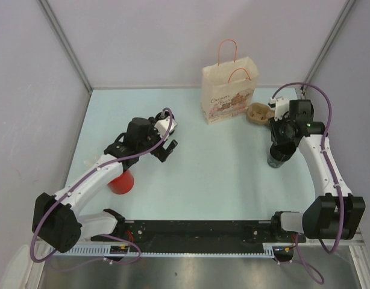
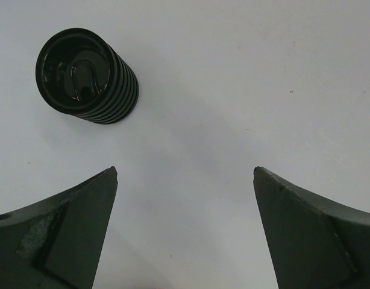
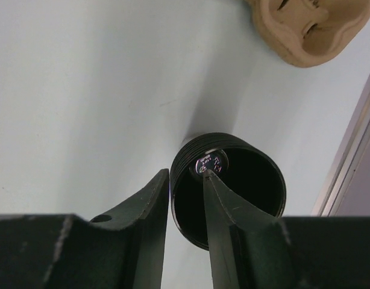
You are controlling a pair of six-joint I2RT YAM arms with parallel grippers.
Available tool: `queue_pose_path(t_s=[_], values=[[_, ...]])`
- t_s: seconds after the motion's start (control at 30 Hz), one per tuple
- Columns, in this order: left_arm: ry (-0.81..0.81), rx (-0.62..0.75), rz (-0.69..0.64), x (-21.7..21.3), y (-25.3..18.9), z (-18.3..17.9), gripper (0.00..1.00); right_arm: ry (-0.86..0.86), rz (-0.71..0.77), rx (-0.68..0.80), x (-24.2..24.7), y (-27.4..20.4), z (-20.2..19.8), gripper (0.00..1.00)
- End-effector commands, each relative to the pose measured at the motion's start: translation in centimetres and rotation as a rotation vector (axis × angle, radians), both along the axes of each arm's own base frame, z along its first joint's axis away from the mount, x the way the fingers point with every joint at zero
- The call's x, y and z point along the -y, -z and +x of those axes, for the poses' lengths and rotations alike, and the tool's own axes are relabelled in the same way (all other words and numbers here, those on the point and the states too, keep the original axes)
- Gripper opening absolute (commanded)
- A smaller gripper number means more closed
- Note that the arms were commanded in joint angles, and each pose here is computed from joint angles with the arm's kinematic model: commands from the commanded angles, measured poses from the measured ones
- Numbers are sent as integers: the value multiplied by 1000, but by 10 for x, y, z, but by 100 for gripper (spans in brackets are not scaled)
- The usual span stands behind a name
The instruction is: Pack the takeout coffee
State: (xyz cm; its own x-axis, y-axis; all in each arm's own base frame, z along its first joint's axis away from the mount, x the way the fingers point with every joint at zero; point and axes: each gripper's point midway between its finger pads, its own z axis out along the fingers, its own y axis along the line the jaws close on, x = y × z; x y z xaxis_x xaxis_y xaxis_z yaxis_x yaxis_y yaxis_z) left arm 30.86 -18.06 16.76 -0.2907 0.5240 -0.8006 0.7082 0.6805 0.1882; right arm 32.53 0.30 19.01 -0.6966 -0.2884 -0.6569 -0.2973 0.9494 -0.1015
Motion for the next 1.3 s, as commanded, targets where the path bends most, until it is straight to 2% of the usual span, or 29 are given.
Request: queue_pose_path(t_s=[0.0,1.27], values=[[-4,83,-65,3,-26,6,99,-6,-37,-70,1,16,-6,33],[-9,54,-54,5,-11,9,99,-15,-50,-126,1,23,-20,20]])
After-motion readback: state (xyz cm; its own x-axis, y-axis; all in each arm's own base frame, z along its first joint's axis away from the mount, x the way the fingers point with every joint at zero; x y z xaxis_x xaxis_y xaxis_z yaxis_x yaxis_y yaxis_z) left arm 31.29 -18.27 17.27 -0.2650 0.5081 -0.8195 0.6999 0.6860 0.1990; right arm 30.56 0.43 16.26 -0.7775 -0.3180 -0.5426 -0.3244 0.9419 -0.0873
